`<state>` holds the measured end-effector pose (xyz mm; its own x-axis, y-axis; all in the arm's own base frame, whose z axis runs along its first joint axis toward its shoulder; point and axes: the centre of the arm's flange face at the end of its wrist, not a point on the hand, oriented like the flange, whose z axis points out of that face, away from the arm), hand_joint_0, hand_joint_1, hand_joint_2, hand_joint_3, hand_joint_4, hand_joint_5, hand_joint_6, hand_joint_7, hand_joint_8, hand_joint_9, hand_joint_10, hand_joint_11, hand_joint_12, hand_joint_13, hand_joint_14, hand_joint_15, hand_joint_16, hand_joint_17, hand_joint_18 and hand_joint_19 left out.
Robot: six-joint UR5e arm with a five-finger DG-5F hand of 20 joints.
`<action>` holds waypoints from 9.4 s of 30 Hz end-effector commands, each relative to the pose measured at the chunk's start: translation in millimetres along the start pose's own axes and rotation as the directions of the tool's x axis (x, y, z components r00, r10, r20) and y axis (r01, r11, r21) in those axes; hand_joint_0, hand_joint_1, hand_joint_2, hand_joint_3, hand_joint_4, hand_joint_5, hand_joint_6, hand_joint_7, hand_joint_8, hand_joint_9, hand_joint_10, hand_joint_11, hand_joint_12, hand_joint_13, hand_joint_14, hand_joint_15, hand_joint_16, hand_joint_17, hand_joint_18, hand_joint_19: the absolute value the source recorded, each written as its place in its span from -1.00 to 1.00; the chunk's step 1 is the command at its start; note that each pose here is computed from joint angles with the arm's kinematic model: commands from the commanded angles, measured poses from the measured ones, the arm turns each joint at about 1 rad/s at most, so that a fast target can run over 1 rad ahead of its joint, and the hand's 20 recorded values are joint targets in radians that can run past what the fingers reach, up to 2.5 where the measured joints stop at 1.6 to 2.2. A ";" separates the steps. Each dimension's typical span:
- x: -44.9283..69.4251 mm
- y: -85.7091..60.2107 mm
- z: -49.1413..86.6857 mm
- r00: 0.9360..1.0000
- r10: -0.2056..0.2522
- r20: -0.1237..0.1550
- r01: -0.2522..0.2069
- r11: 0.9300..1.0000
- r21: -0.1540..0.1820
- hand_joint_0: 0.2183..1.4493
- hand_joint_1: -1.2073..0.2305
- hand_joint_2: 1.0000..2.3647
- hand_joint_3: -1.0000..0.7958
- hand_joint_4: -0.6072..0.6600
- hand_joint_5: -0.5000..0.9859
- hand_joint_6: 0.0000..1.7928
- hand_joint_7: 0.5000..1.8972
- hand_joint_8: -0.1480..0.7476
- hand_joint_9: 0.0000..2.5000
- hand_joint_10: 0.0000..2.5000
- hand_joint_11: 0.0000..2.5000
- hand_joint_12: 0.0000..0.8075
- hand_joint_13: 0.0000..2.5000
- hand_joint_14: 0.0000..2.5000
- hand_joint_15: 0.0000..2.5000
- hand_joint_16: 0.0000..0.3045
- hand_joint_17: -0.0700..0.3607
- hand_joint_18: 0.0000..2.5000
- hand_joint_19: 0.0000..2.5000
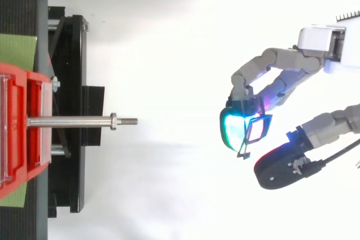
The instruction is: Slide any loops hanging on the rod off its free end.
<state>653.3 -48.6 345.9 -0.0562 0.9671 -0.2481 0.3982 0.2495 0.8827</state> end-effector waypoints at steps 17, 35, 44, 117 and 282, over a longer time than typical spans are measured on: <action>-2.7 3.2 -8.9 1.000 0.003 0.000 -0.003 1.000 0.018 -0.28 -0.48 -1.00 -0.40 0.06 -0.59 -0.01 -0.23 -0.11 -0.35 -0.99 -0.67 -0.34 -0.38 -1.00 -0.88 -0.75 -0.28 -0.38 -0.67; -3.9 3.9 -11.6 1.000 0.002 -0.005 -0.001 1.000 0.026 -0.35 -0.44 -1.00 -0.44 0.14 -0.57 -0.02 -0.21 -0.10 -0.35 -0.99 -0.67 -0.33 -0.37 -1.00 -0.89 -0.75 -0.28 -0.37 -0.67; -6.6 7.9 -19.2 1.000 0.005 -0.001 -0.005 0.999 0.032 -0.36 -0.45 -1.00 -0.44 0.15 -0.56 -0.03 -0.23 -0.09 -0.34 -0.99 -0.67 -0.33 -0.37 -1.00 -0.88 -0.75 -0.28 -0.37 -0.67; -10.7 7.1 -22.6 1.000 0.017 -0.003 -0.017 0.999 0.047 -0.37 -0.44 -1.00 -0.44 0.13 -0.56 -0.08 -0.23 -0.11 -0.35 -0.99 -0.67 -0.34 -0.37 -1.00 -0.88 -0.75 -0.28 -0.38 -0.66; -33.9 28.6 -52.6 0.999 0.013 0.046 -0.018 0.994 0.106 -0.43 -0.24 -0.99 -0.31 0.10 -0.54 -0.11 -0.09 -0.13 -0.29 -0.99 -0.66 -0.37 -0.36 -0.99 -0.86 -0.76 -0.29 -0.40 -0.63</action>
<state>618.4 -71.3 401.0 -0.0089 0.9671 -0.2544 0.4936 0.2255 0.8400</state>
